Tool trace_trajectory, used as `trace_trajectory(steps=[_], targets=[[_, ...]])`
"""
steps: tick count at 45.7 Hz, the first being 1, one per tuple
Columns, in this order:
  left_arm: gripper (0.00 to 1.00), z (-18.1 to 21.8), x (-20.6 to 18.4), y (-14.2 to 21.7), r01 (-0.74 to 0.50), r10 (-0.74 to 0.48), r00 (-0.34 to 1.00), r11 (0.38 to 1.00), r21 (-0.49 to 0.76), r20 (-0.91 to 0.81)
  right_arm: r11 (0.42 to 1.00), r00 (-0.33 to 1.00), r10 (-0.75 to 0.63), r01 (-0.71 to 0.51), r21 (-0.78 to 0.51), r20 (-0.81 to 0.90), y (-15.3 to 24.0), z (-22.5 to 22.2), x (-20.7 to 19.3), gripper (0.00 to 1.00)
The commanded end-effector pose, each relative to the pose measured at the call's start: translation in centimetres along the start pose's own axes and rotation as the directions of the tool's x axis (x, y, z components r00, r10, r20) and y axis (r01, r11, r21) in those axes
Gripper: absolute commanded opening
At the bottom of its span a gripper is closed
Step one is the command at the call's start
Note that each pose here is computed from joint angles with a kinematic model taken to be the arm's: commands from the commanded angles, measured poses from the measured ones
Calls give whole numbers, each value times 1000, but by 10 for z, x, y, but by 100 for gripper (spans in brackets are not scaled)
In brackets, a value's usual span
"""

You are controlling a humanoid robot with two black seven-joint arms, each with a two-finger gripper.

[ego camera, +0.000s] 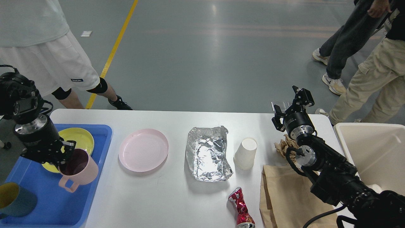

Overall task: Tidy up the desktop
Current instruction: 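Carry the pink mug with the left gripper onto the blue tray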

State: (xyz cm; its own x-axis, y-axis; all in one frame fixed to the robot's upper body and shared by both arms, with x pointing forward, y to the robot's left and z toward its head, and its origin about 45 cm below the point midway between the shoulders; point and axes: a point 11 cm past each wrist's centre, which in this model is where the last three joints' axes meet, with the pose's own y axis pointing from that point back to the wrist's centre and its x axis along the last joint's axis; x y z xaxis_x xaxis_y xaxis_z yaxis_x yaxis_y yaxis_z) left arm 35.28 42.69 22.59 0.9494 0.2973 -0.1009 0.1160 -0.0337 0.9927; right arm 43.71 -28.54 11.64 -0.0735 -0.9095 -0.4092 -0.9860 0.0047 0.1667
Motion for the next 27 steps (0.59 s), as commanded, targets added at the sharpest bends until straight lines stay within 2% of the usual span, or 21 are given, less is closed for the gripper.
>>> trace_trajectory(steps=[1,7,11,17,27], targets=[[0,-27,-9,-9,24,-23,998,1000,13,-55,1000,1000,0,0,0,0,0,0,0,100],[0,-48,-15,-15,38,-35,995,999,30,-98,1000,1000,0,0,-1,-1,0,0,0,100],[0,-59,-22,-31,66,-60,992,997,45,-114,1000,1000,0,0,0,0,0,0,0,100],[0,-62,-19,-47,63,-56,993,996,59,-108,1000,1000,2,-2,0,0,0,0,0,100],[0,-56,-18,-51,59,-55,993,998,33,-107,1000,1000,0,0,0,0,0,0,0,100]])
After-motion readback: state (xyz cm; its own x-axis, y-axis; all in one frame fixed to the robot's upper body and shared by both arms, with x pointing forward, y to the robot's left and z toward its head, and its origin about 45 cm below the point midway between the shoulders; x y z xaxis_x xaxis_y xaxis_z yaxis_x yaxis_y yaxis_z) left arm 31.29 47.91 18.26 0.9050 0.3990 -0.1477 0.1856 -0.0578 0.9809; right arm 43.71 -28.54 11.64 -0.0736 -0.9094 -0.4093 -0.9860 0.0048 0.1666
